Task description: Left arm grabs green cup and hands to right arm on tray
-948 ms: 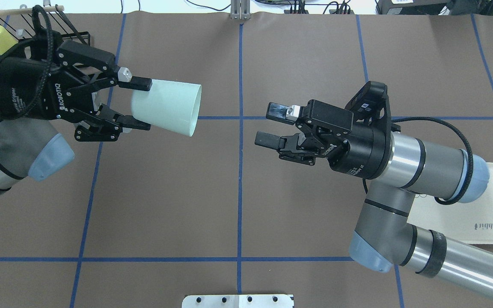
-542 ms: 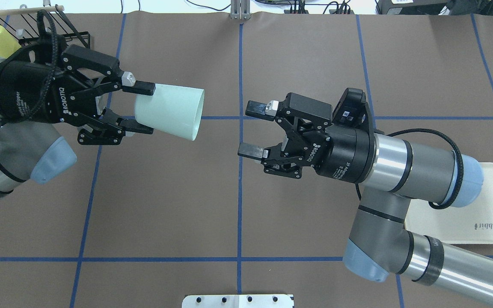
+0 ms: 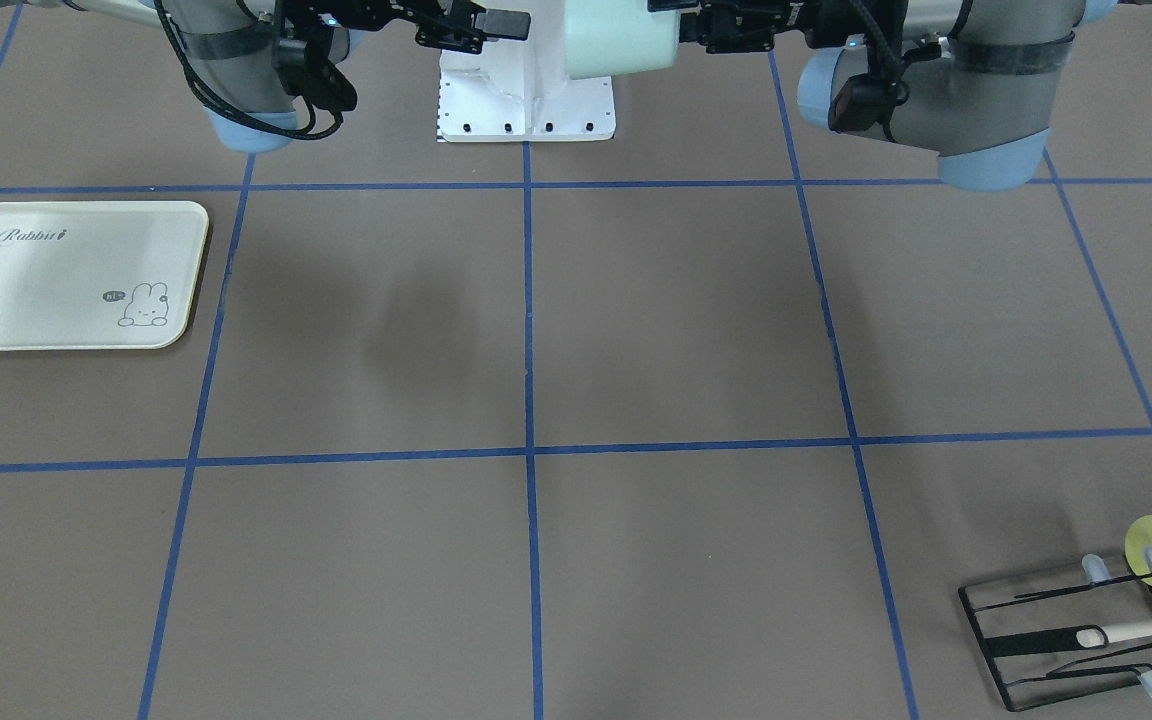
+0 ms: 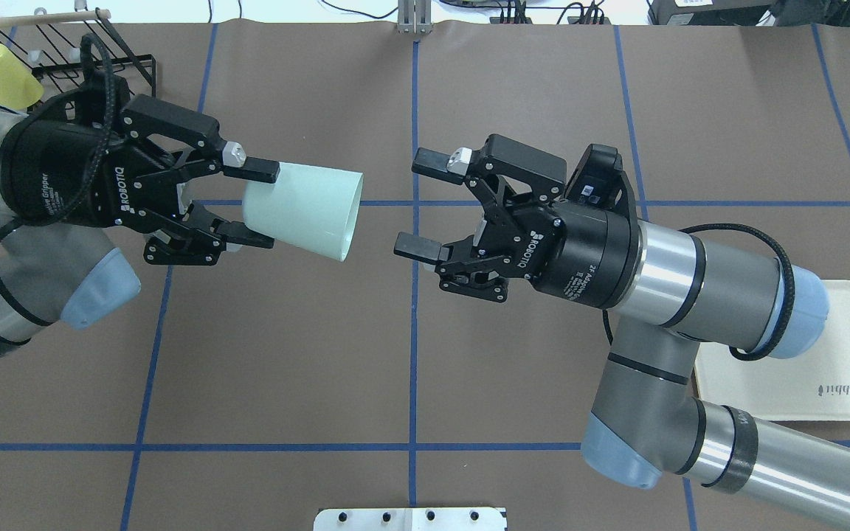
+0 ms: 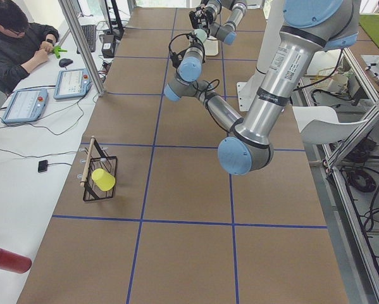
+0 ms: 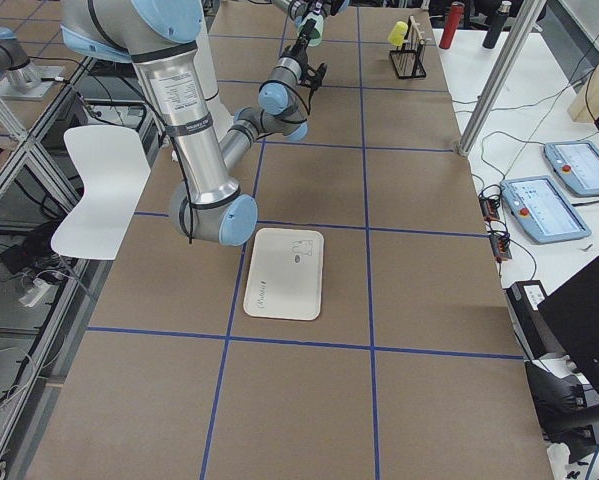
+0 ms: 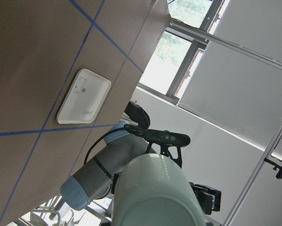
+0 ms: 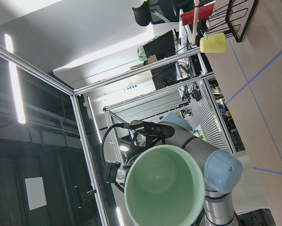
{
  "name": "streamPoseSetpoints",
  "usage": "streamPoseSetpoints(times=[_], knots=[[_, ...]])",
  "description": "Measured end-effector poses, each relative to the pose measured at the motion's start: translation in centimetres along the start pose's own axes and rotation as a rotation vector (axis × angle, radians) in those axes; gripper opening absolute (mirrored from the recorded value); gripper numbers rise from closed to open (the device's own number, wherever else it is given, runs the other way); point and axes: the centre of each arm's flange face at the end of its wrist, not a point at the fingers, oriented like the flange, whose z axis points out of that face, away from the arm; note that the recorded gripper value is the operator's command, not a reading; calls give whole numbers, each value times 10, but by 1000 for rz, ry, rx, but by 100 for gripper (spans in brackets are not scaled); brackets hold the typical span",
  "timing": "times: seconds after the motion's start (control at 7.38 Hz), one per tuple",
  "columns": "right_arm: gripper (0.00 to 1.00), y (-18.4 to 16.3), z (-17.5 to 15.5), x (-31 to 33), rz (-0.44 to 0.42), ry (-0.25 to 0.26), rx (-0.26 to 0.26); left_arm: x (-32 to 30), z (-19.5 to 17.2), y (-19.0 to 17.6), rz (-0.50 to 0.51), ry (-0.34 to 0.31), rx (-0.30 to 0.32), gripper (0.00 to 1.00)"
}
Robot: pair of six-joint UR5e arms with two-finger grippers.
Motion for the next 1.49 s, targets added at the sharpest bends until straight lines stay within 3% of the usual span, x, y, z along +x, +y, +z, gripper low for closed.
streamPoseSetpoints(times=[1.08, 1.35, 1.49], knots=[[96, 6, 19, 1, 5, 27, 28, -12, 16, 7, -18, -14, -37, 0], [84, 7, 19, 2, 4, 31, 25, -12, 16, 7, -18, -13, -37, 0], [61, 7, 19, 3, -5, 34, 22, -12, 16, 7, -18, -13, -37, 0]])
